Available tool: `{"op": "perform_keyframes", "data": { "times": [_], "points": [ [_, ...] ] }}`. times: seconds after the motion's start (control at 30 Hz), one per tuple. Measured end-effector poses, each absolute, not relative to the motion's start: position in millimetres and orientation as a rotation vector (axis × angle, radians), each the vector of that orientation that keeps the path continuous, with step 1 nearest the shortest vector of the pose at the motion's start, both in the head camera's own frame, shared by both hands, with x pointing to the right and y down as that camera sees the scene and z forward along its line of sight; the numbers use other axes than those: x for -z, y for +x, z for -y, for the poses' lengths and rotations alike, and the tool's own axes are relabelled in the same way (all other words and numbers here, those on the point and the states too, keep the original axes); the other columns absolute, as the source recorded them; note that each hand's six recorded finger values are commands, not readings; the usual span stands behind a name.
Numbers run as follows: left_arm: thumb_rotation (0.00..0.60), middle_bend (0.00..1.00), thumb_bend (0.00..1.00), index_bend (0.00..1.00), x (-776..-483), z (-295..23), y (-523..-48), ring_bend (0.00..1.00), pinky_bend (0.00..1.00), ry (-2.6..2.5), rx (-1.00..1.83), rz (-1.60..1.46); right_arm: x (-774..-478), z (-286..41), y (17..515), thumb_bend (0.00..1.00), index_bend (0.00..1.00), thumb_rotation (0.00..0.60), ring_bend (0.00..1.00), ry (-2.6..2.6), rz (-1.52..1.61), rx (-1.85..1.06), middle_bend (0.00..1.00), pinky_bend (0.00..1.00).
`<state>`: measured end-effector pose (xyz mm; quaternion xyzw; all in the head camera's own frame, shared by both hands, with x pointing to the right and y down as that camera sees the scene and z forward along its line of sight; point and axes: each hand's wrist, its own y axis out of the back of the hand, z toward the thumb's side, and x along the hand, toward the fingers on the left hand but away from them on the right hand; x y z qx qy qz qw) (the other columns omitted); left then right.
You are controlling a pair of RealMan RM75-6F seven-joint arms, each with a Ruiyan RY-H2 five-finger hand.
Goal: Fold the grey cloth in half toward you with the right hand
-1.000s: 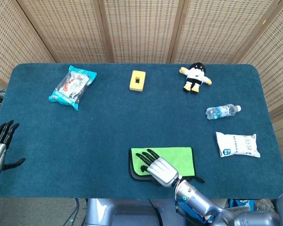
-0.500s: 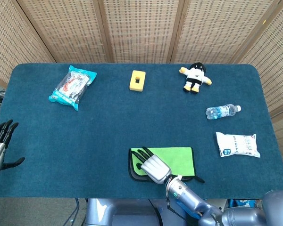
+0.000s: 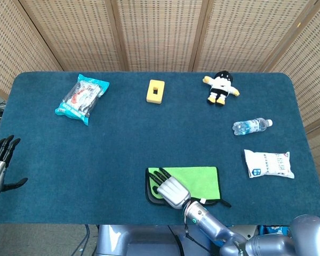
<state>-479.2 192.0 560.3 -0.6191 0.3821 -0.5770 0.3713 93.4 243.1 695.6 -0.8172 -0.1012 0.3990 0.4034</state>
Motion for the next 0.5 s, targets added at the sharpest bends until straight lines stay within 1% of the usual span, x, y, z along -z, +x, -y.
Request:
{"op": "perform_keyframes", "data": {
  "times": [0.17, 0.33, 0.4, 0.5],
  "points": [
    [0.600, 0.00, 0.13, 0.00, -560.7, -191.9, -479.0, 0.00, 0.00, -1.587, 1.481, -0.978, -697.7, -241.9, 93.7, 0.33, 0.42, 0.600, 0.00, -2.058, 0.260, -1.017, 0.00, 0.00],
    [0.600, 0.00, 0.13, 0.00, -560.8, -191.6, -478.1, 0.00, 0.00, -1.589, 1.478, -0.975, -699.5, -243.2, 92.3, 0.34, 0.46, 0.600, 0.00, -2.057, 0.252, -1.019, 0.00, 0.00],
    [0.600, 0.00, 0.13, 0.00, -561.0, -191.7, -478.0, 0.00, 0.00, -1.589, 1.479, -0.974, -700.9, -243.1, 92.3, 0.37, 0.46, 0.600, 0.00, -2.053, 0.249, -1.024, 0.00, 0.00],
    [0.600, 0.00, 0.13, 0.00, -561.3, -191.6, -478.1, 0.00, 0.00, -1.589, 1.480, -0.973, -702.2, -243.8, 92.4, 0.45, 0.47, 0.600, 0.00, -2.050, 0.241, -1.028, 0.00, 0.00]
  ]
}}
